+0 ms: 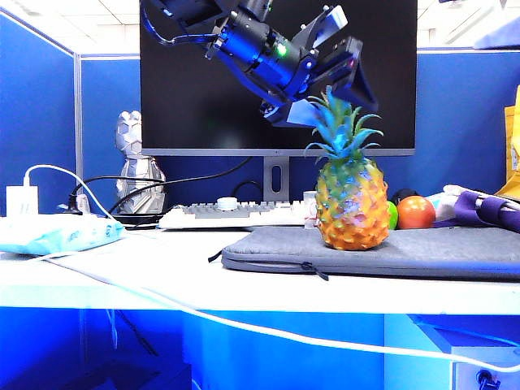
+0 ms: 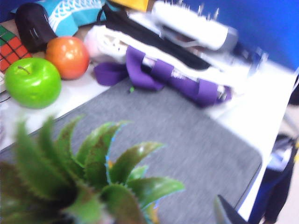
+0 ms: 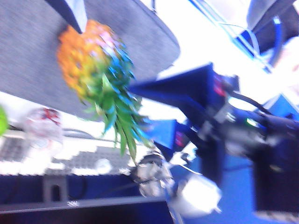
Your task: Pick up the pineapple and place it above the gray bag.
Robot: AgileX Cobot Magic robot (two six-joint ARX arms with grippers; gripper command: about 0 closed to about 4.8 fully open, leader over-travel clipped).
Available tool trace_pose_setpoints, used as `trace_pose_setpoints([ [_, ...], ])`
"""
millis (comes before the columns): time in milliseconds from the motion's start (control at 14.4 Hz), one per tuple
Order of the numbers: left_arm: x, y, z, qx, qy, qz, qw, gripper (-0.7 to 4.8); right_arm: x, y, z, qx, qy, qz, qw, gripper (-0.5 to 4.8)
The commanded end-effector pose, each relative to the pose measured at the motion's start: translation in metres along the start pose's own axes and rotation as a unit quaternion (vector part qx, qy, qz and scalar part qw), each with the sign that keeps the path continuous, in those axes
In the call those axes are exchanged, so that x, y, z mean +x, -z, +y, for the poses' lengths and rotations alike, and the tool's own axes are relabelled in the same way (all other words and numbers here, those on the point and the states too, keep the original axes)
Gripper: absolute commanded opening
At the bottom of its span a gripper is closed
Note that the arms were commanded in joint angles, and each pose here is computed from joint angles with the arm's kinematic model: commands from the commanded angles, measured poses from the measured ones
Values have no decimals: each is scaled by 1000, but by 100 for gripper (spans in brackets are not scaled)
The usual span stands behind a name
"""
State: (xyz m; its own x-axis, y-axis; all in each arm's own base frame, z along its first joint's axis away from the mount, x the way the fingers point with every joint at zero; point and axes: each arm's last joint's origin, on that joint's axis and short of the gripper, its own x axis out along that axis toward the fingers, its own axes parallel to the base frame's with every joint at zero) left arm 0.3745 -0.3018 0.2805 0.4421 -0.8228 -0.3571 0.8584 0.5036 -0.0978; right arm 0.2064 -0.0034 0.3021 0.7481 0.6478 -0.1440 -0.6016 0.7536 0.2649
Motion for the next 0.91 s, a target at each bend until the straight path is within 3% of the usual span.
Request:
trace_pose_setpoints([
  [70, 1, -11, -2, -15, 9, -54, 998, 479, 0, -2, 0, -11, 5, -3, 1000, 479],
  [348, 5, -13, -12, -16, 18, -62, 998, 479, 0, -2, 0, -14, 5, -5, 1000, 479],
  [696, 0, -16, -12, -11, 23, -59, 998, 479, 0, -2, 0, -12, 4, -4, 1000, 479],
  [905, -16, -27, -5, 2, -1, -64, 998, 479, 0, -2, 1, -13, 3, -4, 1000, 479],
])
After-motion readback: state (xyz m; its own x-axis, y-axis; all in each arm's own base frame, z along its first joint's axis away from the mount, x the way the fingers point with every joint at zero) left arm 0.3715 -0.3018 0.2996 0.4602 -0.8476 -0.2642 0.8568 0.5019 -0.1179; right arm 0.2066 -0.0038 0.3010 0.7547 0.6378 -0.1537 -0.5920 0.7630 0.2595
